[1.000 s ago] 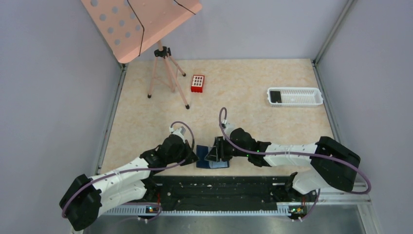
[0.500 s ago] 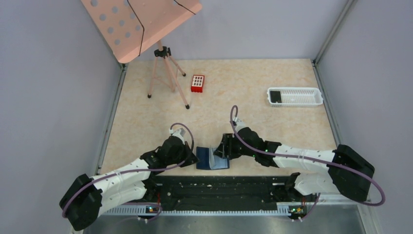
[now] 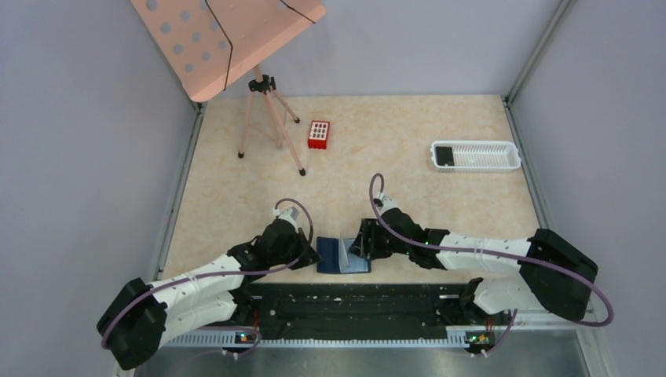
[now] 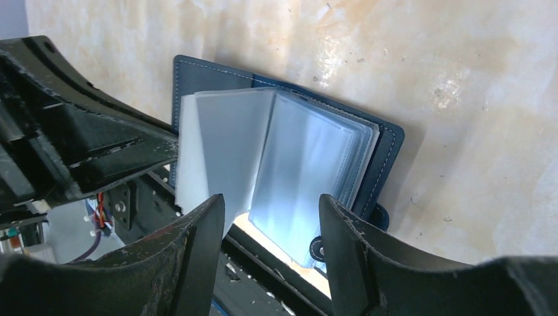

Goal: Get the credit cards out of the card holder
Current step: Open the card holder at the center of the board.

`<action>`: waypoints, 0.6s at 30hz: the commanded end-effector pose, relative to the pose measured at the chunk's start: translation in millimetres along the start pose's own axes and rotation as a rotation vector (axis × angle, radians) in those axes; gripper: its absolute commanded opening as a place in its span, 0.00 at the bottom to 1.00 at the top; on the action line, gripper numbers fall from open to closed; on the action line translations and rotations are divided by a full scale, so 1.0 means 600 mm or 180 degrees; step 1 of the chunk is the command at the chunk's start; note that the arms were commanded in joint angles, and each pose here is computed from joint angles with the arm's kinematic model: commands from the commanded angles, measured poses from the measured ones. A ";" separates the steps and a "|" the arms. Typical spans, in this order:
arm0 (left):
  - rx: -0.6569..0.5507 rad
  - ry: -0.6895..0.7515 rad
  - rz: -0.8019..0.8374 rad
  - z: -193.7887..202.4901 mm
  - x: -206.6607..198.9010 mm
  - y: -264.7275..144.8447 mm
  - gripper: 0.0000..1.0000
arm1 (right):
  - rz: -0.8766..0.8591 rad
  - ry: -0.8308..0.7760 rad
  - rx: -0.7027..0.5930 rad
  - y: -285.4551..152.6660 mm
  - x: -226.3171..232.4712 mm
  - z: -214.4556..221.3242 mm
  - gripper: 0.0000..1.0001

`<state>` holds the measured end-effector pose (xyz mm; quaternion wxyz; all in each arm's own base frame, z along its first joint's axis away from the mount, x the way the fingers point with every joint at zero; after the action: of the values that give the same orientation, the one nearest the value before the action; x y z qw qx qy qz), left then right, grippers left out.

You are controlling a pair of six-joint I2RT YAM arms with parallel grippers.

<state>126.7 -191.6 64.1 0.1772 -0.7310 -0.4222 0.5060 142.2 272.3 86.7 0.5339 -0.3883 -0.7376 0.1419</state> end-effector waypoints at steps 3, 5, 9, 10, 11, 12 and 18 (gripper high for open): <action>-0.0043 0.0003 0.0037 0.000 -0.001 0.000 0.00 | 0.0114 0.0093 -0.0006 0.012 -0.015 0.003 0.55; -0.0039 0.0002 0.0035 0.000 0.000 0.000 0.00 | 0.0122 0.0099 0.0001 0.013 -0.016 0.003 0.55; -0.0040 0.0002 0.0038 -0.001 -0.001 0.000 0.00 | 0.0256 0.0098 -0.0063 0.013 -0.025 -0.001 0.55; -0.0047 0.0004 0.0041 -0.001 -0.002 0.000 0.00 | 0.0282 0.0094 -0.0076 0.013 -0.025 -0.003 0.55; -0.0051 0.0004 0.0043 -0.001 -0.002 -0.001 0.00 | 0.0308 0.0088 -0.0076 0.012 -0.027 -0.003 0.55; -0.0051 0.0006 0.0044 -0.001 -0.002 -0.001 0.00 | 0.0328 0.0085 -0.0077 0.012 -0.028 -0.003 0.55; -0.0060 0.0006 0.0058 -0.003 -0.004 -0.002 0.00 | 0.0285 0.0085 -0.0068 0.014 -0.024 -0.004 0.55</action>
<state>126.8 -191.7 64.7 0.1757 -0.7309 -0.4221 0.5067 143.4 263.3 69.1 0.5329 -0.4245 -0.7134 0.1639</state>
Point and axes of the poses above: each gripper's point midway between its finger pads, its own y axis out along the fingers, its own x axis along the line the jaws close on, z = x × y, the point moved 4 cm from there along -y, back along the fingers, and after that the axes turned 9 degrees about y, right-handed, at the moved point
